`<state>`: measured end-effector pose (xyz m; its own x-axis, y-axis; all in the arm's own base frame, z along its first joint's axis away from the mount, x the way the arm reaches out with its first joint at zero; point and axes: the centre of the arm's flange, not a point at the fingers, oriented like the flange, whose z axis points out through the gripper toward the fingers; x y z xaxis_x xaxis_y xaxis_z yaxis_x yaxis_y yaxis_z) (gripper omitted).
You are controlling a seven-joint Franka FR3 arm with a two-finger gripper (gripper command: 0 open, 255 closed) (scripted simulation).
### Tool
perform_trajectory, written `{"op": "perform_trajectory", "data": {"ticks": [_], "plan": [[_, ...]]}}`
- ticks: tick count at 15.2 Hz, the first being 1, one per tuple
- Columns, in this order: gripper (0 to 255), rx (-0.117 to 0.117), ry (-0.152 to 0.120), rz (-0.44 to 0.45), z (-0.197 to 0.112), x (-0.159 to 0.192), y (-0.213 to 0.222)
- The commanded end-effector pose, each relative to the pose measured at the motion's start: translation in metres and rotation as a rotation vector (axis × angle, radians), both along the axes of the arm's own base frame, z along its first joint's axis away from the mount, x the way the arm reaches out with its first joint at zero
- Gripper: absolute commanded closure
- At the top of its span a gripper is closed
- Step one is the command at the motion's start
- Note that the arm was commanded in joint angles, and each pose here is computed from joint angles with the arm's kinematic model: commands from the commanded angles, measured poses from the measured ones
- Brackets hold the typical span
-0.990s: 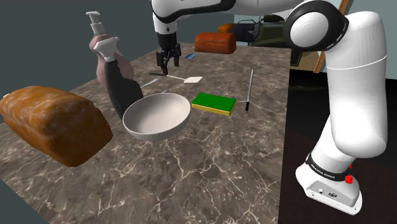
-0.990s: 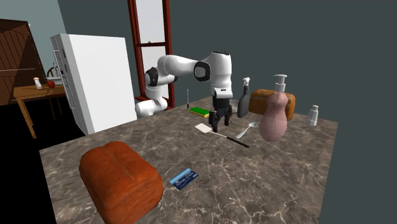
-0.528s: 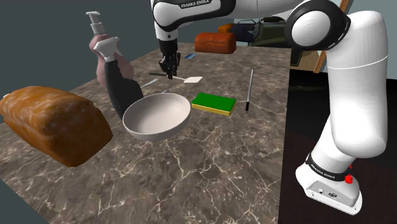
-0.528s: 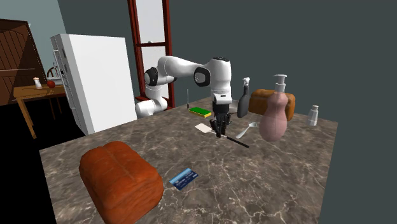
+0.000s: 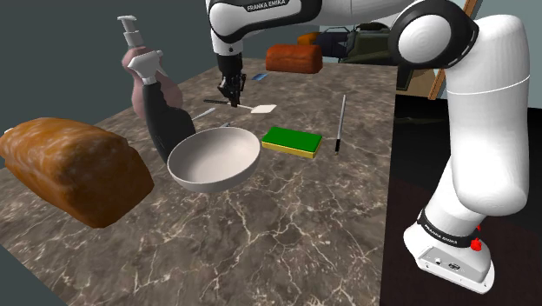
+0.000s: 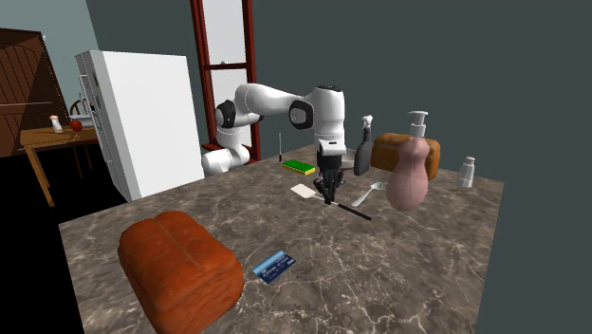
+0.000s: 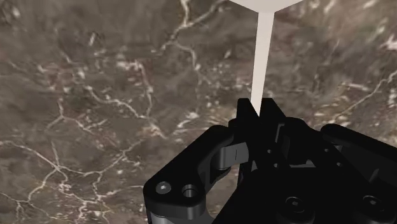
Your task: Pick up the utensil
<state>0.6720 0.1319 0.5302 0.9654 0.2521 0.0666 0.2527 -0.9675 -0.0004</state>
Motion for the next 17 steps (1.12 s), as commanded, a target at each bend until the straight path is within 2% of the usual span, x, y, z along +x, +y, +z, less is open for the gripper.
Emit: {"op": "perform_trajectory", "data": {"ticks": [1,15,17], "plan": [[255,0.000,0.000,0.000,0.005,0.000,0.000],[255,0.000,0.000,0.000,0.079,0.000,0.000],[255,0.000,0.000,0.000,0.080,0.000,0.000]]}}
